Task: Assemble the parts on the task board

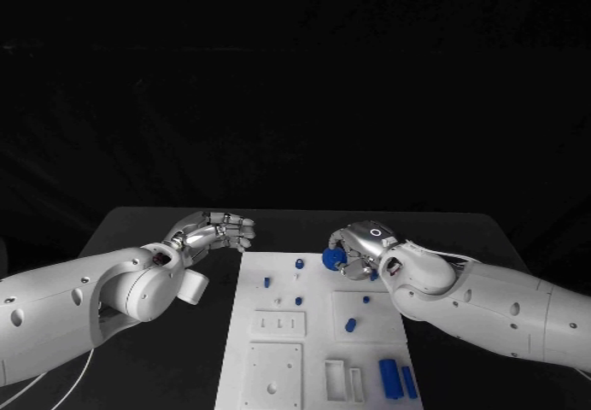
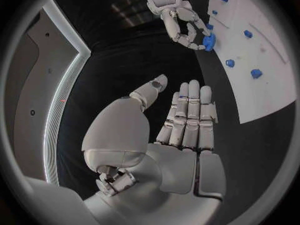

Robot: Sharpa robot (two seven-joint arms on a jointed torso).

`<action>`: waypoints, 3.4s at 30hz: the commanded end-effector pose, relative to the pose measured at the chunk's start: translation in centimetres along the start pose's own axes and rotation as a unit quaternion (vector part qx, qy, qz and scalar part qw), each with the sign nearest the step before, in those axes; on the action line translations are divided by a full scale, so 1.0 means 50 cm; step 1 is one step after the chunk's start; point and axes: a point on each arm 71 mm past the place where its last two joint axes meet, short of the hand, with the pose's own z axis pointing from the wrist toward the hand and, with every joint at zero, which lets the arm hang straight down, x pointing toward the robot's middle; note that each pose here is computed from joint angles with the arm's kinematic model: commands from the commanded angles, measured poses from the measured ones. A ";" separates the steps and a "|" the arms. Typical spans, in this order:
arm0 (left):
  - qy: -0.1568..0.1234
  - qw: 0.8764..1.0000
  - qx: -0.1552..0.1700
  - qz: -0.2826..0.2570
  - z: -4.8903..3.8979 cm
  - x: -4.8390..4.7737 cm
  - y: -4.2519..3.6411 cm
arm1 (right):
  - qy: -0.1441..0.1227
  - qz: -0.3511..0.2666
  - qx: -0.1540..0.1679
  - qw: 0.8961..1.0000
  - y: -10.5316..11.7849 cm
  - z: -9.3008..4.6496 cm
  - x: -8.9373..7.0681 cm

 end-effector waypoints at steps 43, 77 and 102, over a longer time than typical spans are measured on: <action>0.018 1.000 0.005 -0.005 0.013 0.025 -0.004 | 0.013 -0.008 -0.037 0.999 0.144 0.057 0.090; 0.014 1.000 0.003 -0.005 0.014 0.021 -0.003 | 0.069 0.056 -0.013 0.996 0.111 0.044 0.109; 0.004 1.000 0.004 -0.003 0.008 0.008 -0.003 | -0.001 0.226 0.011 0.974 -0.037 -0.012 0.012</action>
